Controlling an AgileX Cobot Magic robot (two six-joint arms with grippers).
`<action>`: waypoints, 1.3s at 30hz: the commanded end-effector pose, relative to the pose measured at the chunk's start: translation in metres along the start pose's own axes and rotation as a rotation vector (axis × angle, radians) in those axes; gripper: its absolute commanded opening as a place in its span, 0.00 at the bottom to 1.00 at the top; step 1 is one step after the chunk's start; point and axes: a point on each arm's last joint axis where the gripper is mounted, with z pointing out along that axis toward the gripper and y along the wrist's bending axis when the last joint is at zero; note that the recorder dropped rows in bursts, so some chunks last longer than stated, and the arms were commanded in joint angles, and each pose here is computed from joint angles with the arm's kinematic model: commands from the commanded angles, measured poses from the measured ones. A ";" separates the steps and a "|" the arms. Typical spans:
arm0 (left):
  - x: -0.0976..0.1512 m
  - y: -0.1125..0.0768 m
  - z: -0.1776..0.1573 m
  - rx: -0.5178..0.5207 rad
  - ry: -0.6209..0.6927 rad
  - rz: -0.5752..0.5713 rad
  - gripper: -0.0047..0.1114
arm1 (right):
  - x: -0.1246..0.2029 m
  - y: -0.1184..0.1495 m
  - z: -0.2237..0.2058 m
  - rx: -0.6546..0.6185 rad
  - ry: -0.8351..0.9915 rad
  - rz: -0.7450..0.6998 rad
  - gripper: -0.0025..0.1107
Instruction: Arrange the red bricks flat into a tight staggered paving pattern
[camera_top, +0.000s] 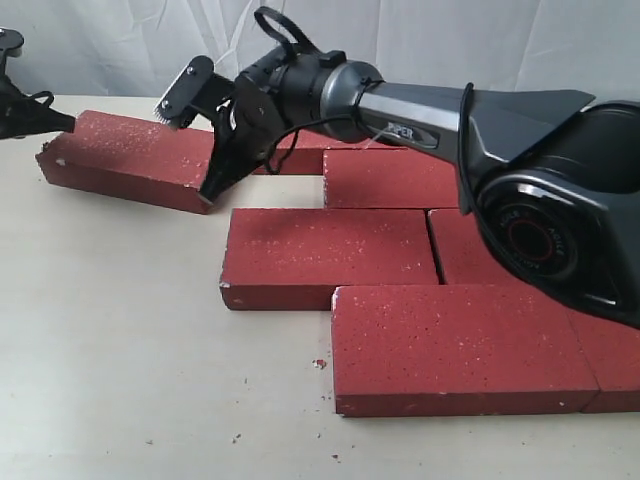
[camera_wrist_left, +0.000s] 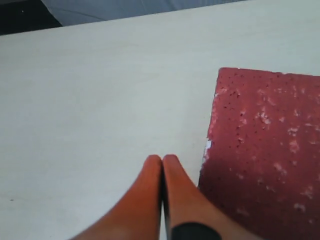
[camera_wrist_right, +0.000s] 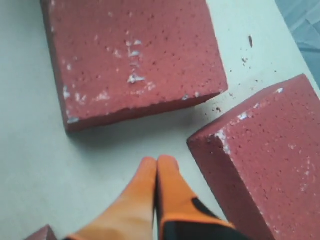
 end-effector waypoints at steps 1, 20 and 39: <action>0.014 -0.001 0.019 -0.005 0.000 -0.032 0.04 | -0.015 -0.025 -0.014 -0.082 -0.112 0.189 0.02; 0.015 0.002 0.021 -0.012 -0.009 -0.053 0.04 | -0.013 -0.008 0.059 -0.248 -0.247 0.334 0.02; 0.001 0.004 0.002 -0.008 -0.012 -0.042 0.04 | -0.034 -0.018 -0.017 -0.364 -0.106 0.215 0.02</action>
